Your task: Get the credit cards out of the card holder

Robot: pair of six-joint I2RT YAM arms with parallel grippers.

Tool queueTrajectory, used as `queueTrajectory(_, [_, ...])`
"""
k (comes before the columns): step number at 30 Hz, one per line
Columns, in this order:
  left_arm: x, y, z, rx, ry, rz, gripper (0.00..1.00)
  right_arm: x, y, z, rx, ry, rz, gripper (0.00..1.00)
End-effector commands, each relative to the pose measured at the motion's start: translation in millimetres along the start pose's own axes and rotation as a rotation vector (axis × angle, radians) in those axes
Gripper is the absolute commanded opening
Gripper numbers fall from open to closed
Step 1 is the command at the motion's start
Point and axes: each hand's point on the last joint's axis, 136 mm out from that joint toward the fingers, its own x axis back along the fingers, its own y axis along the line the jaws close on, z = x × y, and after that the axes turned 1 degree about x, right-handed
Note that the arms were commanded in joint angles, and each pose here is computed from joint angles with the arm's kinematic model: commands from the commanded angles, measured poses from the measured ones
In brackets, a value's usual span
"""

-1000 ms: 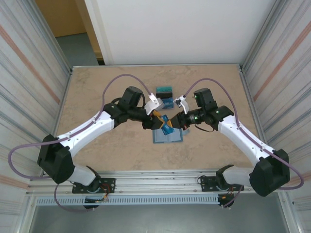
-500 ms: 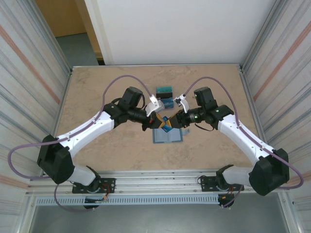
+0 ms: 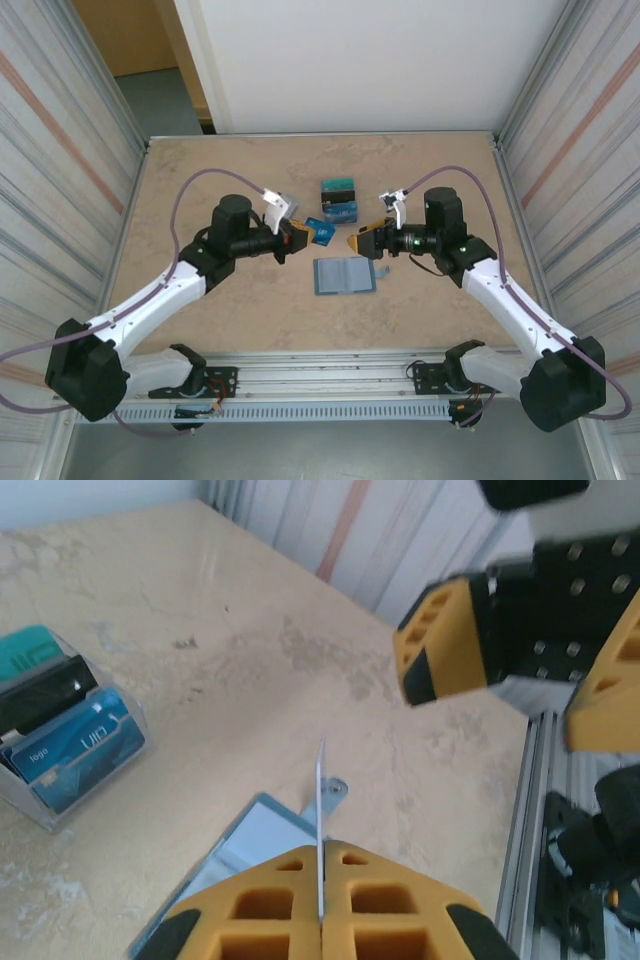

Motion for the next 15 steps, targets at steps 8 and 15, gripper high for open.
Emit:
queueTrajectory(8, [18,-27,-59,0.126,-0.271,0.149,0.0,-21,40,-30,0.06,-0.104,-0.226,0.64])
queueTrajectory(15, [21,-35,-67,0.159,-0.306,0.22,0.0,-26,51,-45,0.114,-0.133,-0.255,0.58])
